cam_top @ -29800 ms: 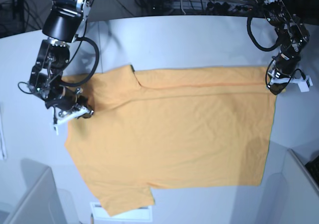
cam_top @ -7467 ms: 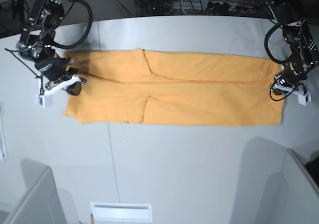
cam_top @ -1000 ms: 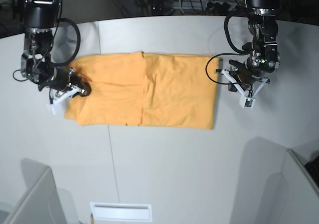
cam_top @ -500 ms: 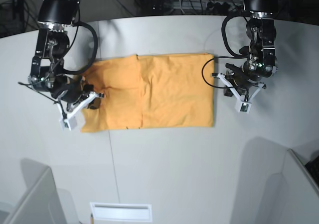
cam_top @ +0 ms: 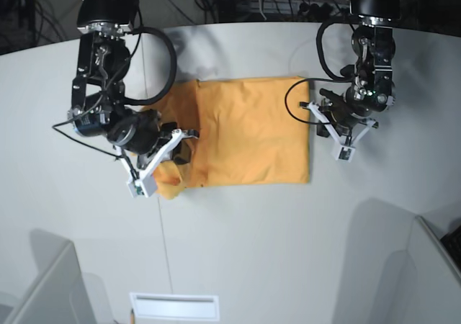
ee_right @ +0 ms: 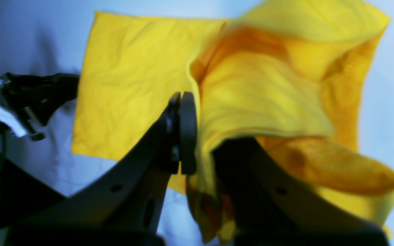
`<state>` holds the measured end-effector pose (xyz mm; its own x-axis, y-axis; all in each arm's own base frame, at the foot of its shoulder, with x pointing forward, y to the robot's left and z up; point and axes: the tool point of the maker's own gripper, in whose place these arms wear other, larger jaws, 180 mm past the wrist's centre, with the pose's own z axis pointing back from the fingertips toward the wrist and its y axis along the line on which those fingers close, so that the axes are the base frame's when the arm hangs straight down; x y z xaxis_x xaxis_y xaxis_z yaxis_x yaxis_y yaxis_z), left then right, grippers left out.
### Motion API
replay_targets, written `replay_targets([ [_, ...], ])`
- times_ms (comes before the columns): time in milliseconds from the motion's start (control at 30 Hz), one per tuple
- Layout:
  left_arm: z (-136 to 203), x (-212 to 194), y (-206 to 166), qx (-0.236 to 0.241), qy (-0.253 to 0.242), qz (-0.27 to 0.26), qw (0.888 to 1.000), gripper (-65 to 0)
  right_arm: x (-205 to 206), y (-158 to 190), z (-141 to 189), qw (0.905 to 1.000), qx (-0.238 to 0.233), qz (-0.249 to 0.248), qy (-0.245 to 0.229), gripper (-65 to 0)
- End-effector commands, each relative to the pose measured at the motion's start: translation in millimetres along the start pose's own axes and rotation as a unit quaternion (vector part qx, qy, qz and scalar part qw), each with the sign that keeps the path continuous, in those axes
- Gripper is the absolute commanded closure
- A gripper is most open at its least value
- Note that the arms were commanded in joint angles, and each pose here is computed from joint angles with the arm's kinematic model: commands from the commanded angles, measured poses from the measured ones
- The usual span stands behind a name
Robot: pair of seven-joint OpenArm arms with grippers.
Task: Fold the T-shirt properly
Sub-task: 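Fold the held end over the shirt toward the left gripper with the right gripper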
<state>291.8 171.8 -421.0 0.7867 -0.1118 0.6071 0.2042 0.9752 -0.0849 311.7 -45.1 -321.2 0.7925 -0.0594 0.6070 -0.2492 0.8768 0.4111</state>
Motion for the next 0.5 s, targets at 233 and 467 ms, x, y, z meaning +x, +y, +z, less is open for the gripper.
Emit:
replay_targets([
  [233, 4, 12, 2, 0.002, -0.019, -0.006, 1.0, 0.0, 24, 53, -1, 0.9974, 0.048, 0.021, -0.05, 0.0],
  [467, 4, 10, 1, 0.0, -0.017, -0.005, 1.0, 0.0, 24, 92, -10, 0.994, 0.09, 0.035, -0.052, 0.0],
])
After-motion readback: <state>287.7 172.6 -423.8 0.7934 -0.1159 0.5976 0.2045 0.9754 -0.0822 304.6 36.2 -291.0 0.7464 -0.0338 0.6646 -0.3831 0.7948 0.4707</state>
